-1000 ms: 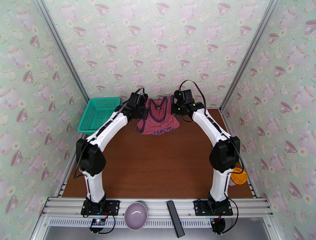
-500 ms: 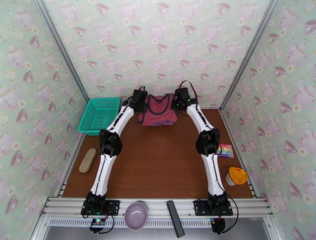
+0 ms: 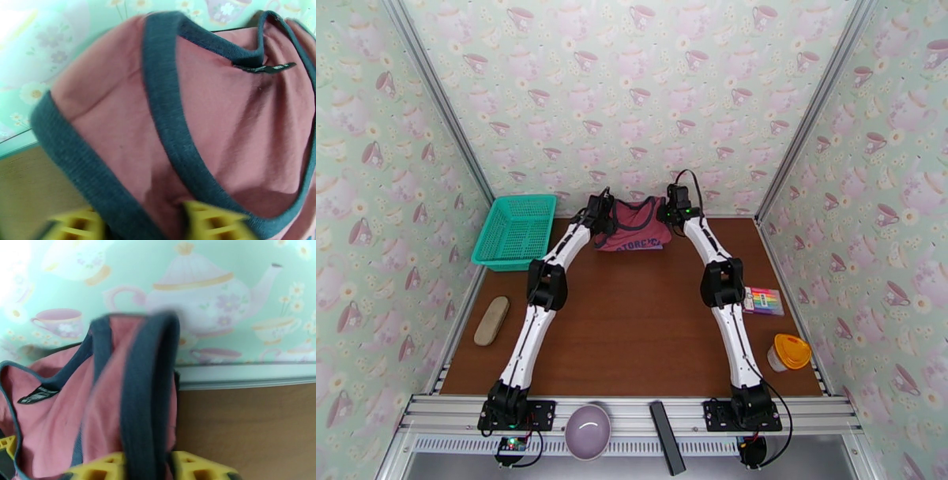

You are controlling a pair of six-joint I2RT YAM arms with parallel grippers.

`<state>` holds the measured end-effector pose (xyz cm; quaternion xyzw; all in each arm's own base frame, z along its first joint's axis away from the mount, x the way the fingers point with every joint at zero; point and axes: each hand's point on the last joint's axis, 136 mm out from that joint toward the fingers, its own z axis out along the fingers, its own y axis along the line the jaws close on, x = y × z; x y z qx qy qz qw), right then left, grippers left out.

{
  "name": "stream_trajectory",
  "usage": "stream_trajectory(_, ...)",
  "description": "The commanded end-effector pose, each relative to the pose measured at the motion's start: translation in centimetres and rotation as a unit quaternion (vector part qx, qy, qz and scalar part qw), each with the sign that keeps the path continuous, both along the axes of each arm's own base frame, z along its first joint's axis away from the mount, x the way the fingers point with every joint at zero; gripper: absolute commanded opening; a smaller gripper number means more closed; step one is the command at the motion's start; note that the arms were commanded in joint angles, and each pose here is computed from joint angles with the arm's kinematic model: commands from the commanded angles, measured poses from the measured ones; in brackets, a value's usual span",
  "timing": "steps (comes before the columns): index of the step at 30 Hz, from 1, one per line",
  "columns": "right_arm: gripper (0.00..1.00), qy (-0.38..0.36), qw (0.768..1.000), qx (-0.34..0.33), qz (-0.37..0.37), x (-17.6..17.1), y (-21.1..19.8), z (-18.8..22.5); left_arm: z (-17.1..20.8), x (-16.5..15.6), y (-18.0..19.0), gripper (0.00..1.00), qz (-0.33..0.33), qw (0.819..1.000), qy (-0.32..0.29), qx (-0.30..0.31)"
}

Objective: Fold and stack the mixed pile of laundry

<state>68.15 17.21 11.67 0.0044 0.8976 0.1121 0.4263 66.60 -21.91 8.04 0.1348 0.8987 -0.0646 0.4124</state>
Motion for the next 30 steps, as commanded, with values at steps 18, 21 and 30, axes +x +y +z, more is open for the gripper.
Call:
stream_trajectory(18, 1.00, -0.146, 0.986, -0.066, -0.053, -14.5, -7.3, 15.5, 25.9, -13.9, 11.9, 1.00, 0.059, 0.955, -0.279, -0.080)
stream_trajectory(21, 1.00, -0.164, 0.980, -0.076, -0.087, -19.2, -9.6, 14.0, 22.7, -19.0, 15.7, 1.00, 0.112, 0.949, -0.290, -0.048)
stream_trajectory(30, 1.00, -0.127, 0.981, -0.120, -0.088, -24.3, -11.6, 4.5, 10.3, -25.6, 22.7, 0.92, 0.238, 0.929, -0.283, -0.010)
